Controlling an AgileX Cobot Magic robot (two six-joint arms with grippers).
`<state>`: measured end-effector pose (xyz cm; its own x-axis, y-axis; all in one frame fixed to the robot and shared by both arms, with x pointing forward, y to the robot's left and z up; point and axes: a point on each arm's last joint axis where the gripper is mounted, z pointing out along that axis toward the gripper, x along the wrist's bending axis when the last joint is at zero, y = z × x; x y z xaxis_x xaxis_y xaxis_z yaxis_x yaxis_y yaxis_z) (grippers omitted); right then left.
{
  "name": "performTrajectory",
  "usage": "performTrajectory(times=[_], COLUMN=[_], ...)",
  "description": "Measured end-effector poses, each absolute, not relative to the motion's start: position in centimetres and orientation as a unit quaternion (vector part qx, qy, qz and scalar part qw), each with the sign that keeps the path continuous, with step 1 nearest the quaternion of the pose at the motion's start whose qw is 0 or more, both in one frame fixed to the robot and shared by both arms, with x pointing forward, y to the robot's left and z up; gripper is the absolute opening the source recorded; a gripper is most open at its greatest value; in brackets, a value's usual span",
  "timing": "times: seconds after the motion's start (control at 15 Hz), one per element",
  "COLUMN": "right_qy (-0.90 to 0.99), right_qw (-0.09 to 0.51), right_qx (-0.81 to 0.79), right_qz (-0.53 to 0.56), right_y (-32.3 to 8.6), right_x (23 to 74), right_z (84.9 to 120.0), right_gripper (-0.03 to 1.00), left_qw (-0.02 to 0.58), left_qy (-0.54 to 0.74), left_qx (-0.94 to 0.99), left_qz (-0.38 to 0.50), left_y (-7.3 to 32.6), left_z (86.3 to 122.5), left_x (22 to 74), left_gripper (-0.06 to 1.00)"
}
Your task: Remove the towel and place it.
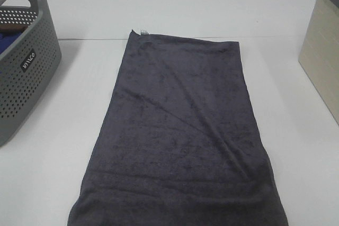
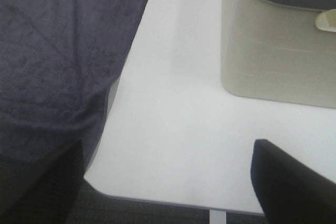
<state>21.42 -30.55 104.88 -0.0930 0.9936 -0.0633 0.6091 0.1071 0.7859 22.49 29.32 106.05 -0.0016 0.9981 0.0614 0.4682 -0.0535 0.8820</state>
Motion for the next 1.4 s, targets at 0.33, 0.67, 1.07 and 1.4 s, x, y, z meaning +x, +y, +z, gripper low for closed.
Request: performTrajectory(times=[0.33, 0.67, 1.07, 1.4], right_qy=[0.701, 0.700, 0.700, 0.700], right_qw=[0.322, 0.324, 0.324, 0.324], right_qx=[0.531, 0.530, 0.530, 0.530], right_qz=[0.352, 0.354, 0.354, 0.354], right_y=[-29.38, -29.37, -29.37, -29.37], right_x=[22.67, 22.70, 22.70, 22.70], right_z=[104.44, 104.50, 104.50, 104.50], right_gripper=[0.84, 0.84, 0.84, 0.84], left_qw=[0.381, 0.383, 0.384, 0.384], left_qy=[0.588, 0.587, 0.587, 0.587], left_qx=[0.607, 0.606, 0.606, 0.606], left_qz=[0.376, 0.375, 0.375, 0.375], left_y=[28.93, 28.89, 28.88, 28.88], left_z=[105.64, 105.67, 105.67, 105.67], left_x=[23.28, 23.29, 23.29, 23.29], left_gripper=[0.75, 0.75, 0.75, 0.75])
